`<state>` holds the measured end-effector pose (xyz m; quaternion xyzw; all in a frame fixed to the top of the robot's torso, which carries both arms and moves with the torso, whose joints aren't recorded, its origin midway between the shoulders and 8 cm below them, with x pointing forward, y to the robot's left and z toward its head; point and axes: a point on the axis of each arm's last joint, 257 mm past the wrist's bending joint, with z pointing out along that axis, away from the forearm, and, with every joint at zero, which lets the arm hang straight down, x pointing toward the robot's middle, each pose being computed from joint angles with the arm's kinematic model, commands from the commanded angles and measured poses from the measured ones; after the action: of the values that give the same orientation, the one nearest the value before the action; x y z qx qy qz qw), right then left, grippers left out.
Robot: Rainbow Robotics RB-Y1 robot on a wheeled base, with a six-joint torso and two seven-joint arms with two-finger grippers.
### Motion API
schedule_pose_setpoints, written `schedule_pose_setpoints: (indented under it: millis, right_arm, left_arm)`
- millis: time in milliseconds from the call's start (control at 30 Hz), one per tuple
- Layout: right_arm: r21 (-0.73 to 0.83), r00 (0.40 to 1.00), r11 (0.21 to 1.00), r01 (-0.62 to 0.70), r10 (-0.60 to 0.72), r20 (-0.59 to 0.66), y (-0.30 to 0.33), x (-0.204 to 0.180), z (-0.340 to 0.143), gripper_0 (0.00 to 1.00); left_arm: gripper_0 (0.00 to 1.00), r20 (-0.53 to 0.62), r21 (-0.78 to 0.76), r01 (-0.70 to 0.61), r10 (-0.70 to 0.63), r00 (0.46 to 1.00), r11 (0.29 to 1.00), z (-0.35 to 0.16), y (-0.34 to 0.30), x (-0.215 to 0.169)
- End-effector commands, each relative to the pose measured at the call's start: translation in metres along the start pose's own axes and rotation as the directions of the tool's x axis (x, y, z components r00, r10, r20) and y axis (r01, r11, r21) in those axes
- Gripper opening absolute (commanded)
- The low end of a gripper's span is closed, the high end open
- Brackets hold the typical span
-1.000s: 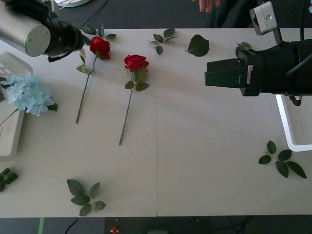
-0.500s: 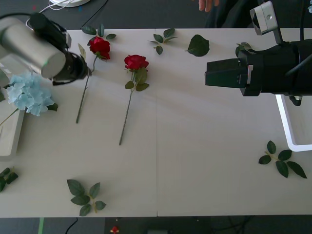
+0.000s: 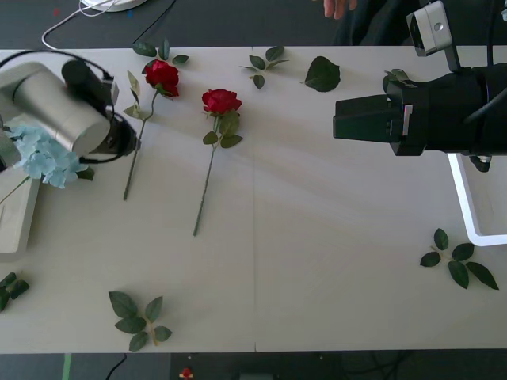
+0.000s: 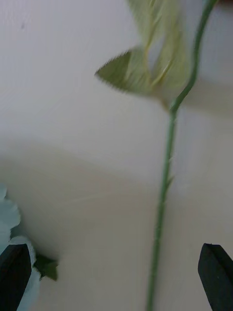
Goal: Place the red flowers into the right box and the blue flowers into the left box. If a person shows an open palm, hand one flower to the person first, then continue sorting.
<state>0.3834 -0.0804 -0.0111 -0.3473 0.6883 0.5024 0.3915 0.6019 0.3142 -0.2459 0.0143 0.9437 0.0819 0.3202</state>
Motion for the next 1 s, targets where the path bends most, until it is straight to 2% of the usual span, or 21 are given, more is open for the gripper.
schedule_pose_setpoints:
  millis: [33,500,600,700,733,767,800,1000]
  right_arm:
    - [-0.045,0.999,0.998,0.04,-0.04,0.006,0.018,0.001,0.006,1.0]
    - [-0.045,0.999,0.998,0.033,-0.033,0.011,0.017,0.001,0.005,1.0]
    - [-0.046,0.999,0.998,0.032,-0.031,0.009,0.017,0.001,0.005,1.0]
    - [-0.045,0.999,0.998,0.033,-0.033,0.011,0.017,0.001,0.005,1.0]
    - [-0.045,0.999,0.998,0.033,-0.033,0.011,0.017,0.001,0.005,1.0]
    - [-0.045,0.999,0.998,0.035,-0.034,0.011,0.017,0.0,0.006,1.0]
    - [-0.045,0.999,0.998,0.033,-0.033,0.011,0.017,0.001,0.005,1.0]
    - [-0.047,0.999,0.998,0.033,-0.032,0.01,0.017,0.001,0.005,1.0]
  left_arm:
    - [1.0,-0.007,-0.022,-0.039,0.039,0.999,0.999,0.013,0.015,0.022]
    - [0.98,0.017,0.055,-0.049,0.048,0.999,0.997,0.033,-0.018,0.049]
    - [0.83,0.029,0.059,-0.058,0.056,0.998,0.997,0.036,-0.021,0.051]
    - [0.57,0.039,0.06,-0.066,0.064,0.997,0.996,0.037,-0.024,0.051]
    - [0.37,0.038,0.056,-0.07,0.068,0.997,0.996,0.038,-0.024,0.053]
    - [0.09,0.041,0.054,-0.075,0.073,0.996,0.996,0.038,-0.024,0.053]
    - [0.0,0.04,0.051,-0.077,0.075,0.996,0.996,0.039,-0.023,0.053]
    - [0.0,0.038,0.051,-0.076,0.074,0.996,0.996,0.04,-0.023,0.057]
